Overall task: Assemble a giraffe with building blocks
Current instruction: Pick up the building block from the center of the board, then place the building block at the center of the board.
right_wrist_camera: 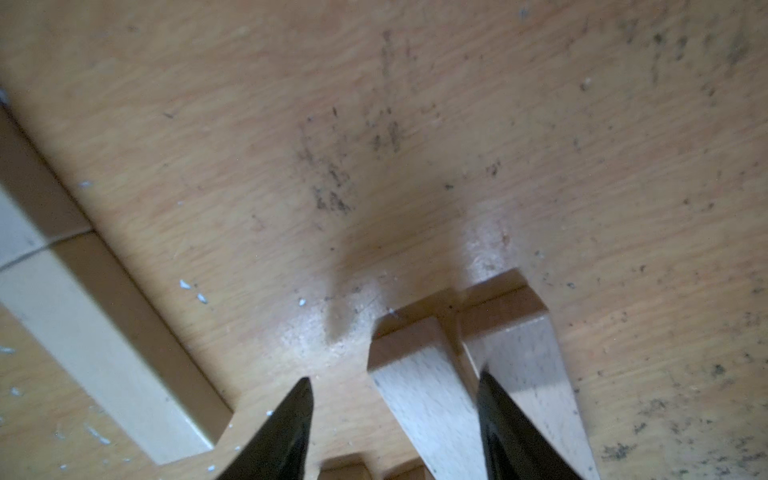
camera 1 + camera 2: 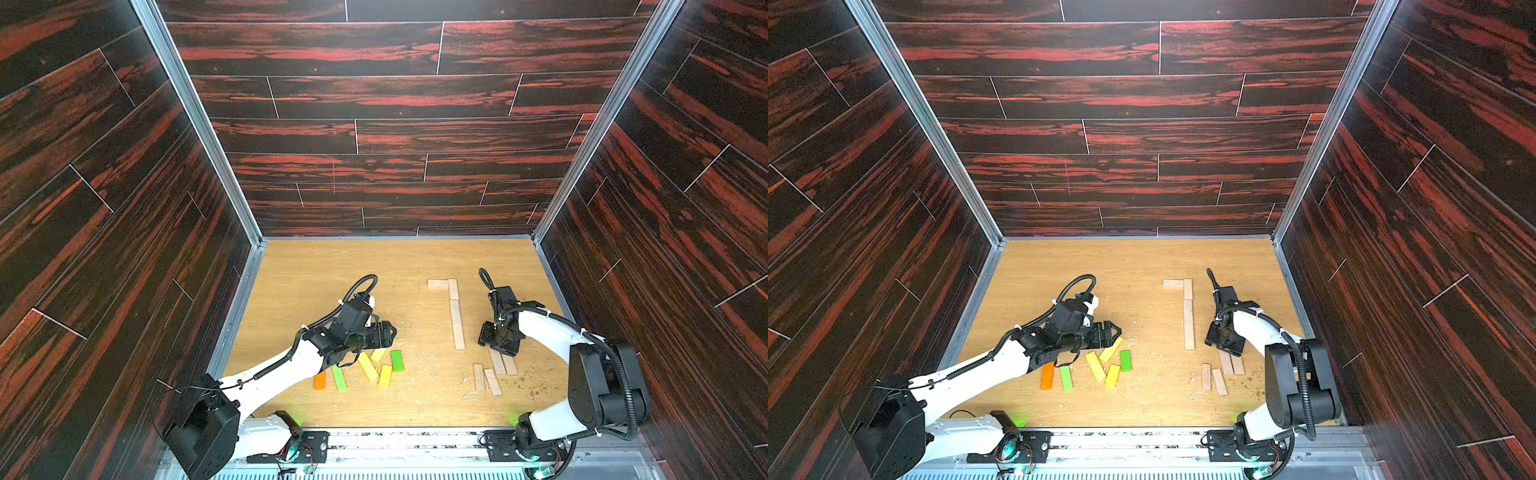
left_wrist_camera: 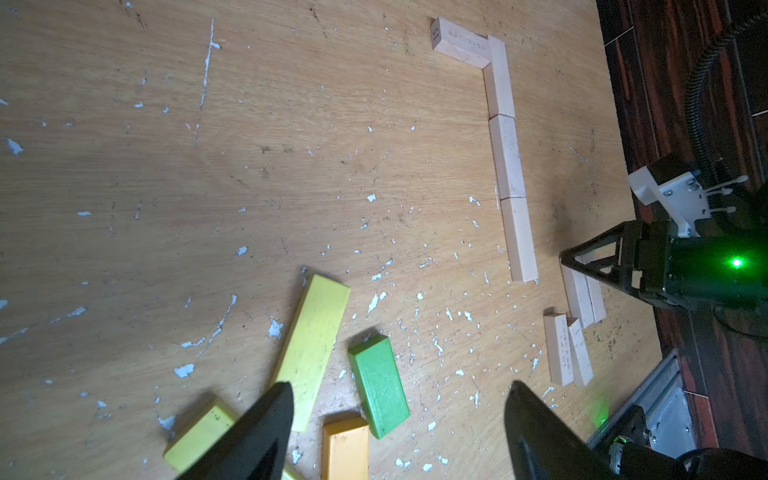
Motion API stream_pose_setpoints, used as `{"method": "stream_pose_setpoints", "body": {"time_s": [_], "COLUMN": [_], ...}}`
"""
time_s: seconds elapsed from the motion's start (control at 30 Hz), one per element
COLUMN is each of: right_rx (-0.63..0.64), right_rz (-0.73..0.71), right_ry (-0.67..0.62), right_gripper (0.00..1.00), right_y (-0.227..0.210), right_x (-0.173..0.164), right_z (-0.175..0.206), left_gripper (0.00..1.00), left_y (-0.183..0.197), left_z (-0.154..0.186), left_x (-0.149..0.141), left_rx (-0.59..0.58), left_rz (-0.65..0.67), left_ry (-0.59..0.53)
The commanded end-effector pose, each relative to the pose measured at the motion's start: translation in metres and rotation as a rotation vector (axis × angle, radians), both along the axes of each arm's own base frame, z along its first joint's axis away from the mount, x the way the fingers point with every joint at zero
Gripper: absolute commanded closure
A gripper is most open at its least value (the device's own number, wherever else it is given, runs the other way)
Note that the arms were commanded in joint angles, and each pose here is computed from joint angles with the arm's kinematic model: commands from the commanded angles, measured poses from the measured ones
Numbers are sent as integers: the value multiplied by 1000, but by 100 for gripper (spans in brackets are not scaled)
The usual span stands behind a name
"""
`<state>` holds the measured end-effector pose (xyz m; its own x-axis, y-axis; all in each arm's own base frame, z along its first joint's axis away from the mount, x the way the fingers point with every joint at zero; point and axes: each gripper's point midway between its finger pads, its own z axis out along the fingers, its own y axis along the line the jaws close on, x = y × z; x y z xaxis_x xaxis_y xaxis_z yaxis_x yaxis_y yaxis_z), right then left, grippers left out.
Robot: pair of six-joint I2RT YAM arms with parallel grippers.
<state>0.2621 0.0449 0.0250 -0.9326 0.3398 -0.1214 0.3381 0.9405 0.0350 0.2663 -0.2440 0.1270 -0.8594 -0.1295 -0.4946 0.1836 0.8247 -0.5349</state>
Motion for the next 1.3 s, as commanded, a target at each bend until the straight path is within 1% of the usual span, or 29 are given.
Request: {"method": "stream_pose_setpoints", "body": {"time_s": [0.0,0.27,0.43,0.53,0.9,1.1,1.27], "right_rx": [14,-2,-7,-13,-20,36,98], "right_rz": [5,-12,-15,-24,-84,-186,-278], "right_ry": [123,152,138,115,7,-65,-100], "right_gripper": [40,46,57,68,75,77,77], "right_y": [4,0,-1,-2,-9,-15,-12], "right_x": [-29,-39,-36,-29,22,56,84], "right_z": [-27,-34,-28,-22,5,16,13], "left_gripper": [18,22,22,22,22,22,22], "left_y": [0,-1,0,-1,3,1,0], "left_z": [6,5,6,7,9,9,12], "left_x": [2,1,1,1,0,1,1], "left_rx": [-6,-7,-8,-10,-5,-5,-6], "left_rz": [1,-3,0,-1,4,3,-1], "left_ry": [-20,-17,-21,-22,-29,-31,-35]}}
